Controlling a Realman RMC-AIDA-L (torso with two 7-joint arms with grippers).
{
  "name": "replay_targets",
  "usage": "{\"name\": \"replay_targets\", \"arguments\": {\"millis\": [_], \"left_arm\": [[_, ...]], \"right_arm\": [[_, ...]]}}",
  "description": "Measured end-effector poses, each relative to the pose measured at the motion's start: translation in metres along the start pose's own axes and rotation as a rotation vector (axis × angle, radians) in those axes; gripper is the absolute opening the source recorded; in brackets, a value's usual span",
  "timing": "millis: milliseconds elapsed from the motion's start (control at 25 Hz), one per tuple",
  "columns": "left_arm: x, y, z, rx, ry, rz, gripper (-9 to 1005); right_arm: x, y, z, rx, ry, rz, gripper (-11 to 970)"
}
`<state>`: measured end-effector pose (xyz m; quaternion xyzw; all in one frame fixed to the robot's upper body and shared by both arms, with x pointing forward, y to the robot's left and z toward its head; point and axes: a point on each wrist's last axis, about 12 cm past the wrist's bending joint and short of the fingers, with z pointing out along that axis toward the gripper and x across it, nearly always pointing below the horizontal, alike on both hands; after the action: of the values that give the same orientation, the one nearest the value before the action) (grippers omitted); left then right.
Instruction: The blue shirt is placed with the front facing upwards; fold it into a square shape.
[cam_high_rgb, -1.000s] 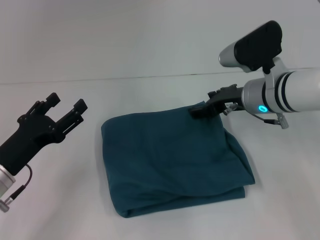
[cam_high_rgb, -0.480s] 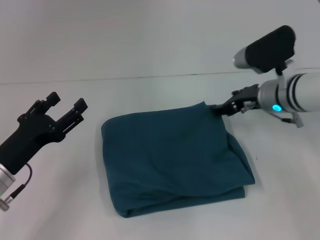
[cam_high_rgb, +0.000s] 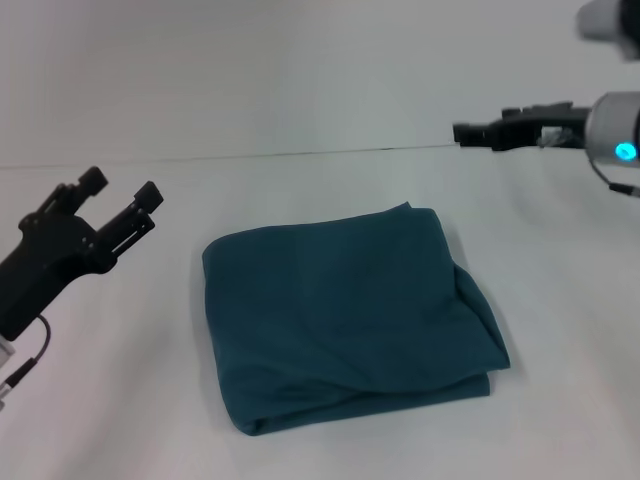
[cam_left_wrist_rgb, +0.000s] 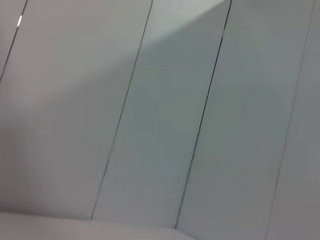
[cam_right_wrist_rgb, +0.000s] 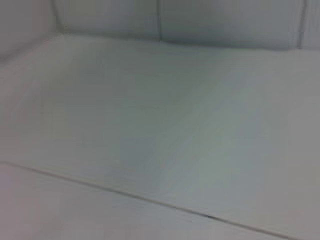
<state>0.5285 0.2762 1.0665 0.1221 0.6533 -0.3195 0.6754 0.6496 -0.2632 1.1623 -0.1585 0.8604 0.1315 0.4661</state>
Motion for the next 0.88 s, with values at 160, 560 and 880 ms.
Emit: {"name": "replay_targets", "arguments": {"millis": [160, 560, 880], "left_arm": [[-0.012, -0.004, 0.001, 0.101, 0.042, 0.057, 859], [-0.021, -0.021, 0.026, 0.354, 0.396, 0.050, 860], [-0.009, -0.029, 0.045, 0.381, 0.555, 0.065, 868]], "right_arm": [[0.005, 0.001, -0.031, -0.189, -0.062, 0.005, 841], [0.089, 0.002, -0.090, -0.480, -0.014, -0.096, 894], [0.108, 0.010, -0.083, -0.492, 0.085, -0.117, 927]]}}
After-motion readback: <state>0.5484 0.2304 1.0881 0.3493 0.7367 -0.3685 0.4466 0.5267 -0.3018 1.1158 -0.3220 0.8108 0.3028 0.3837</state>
